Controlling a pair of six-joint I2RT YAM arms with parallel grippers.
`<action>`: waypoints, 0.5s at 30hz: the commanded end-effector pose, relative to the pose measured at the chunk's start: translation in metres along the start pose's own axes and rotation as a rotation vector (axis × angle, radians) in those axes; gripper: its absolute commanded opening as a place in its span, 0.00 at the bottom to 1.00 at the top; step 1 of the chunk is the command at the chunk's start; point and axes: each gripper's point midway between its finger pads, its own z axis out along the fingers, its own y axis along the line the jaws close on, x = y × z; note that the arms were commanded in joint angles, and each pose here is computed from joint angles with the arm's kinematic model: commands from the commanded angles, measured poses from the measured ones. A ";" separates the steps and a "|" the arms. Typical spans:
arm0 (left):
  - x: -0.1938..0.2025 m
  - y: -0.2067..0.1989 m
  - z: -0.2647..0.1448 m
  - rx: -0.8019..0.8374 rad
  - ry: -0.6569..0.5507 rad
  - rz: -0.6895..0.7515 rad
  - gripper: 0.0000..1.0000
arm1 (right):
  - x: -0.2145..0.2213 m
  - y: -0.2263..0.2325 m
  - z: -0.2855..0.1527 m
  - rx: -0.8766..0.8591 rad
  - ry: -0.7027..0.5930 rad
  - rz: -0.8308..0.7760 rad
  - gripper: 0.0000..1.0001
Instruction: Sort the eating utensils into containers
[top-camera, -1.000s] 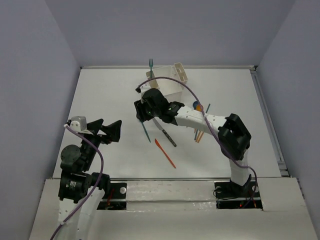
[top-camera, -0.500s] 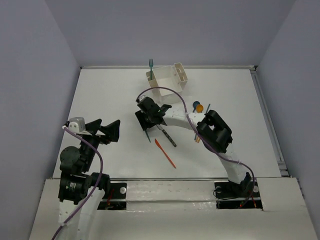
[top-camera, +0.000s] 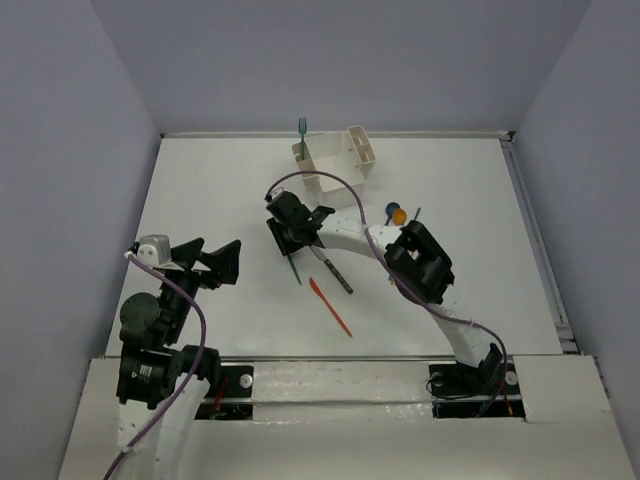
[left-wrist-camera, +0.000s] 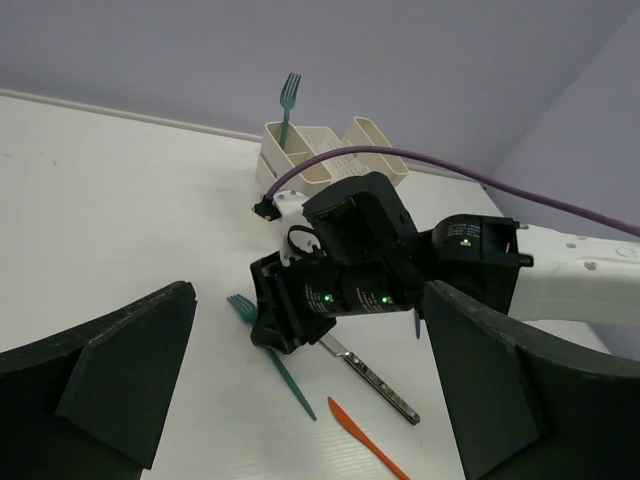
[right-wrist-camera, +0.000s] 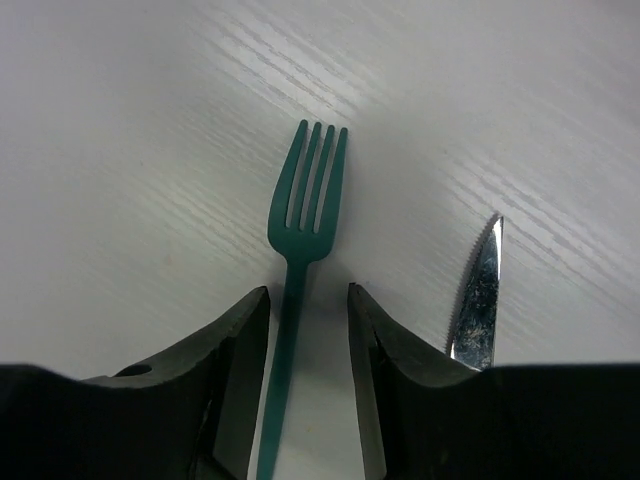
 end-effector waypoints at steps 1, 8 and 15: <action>-0.012 -0.008 0.000 0.037 -0.051 0.004 0.99 | 0.010 0.013 0.008 0.002 0.040 -0.039 0.41; -0.012 -0.008 -0.001 0.037 -0.051 0.004 0.99 | 0.016 0.000 0.016 0.091 0.061 -0.090 0.19; -0.012 -0.008 -0.001 0.038 -0.052 0.003 0.99 | -0.003 0.003 0.012 0.089 -0.014 -0.080 0.00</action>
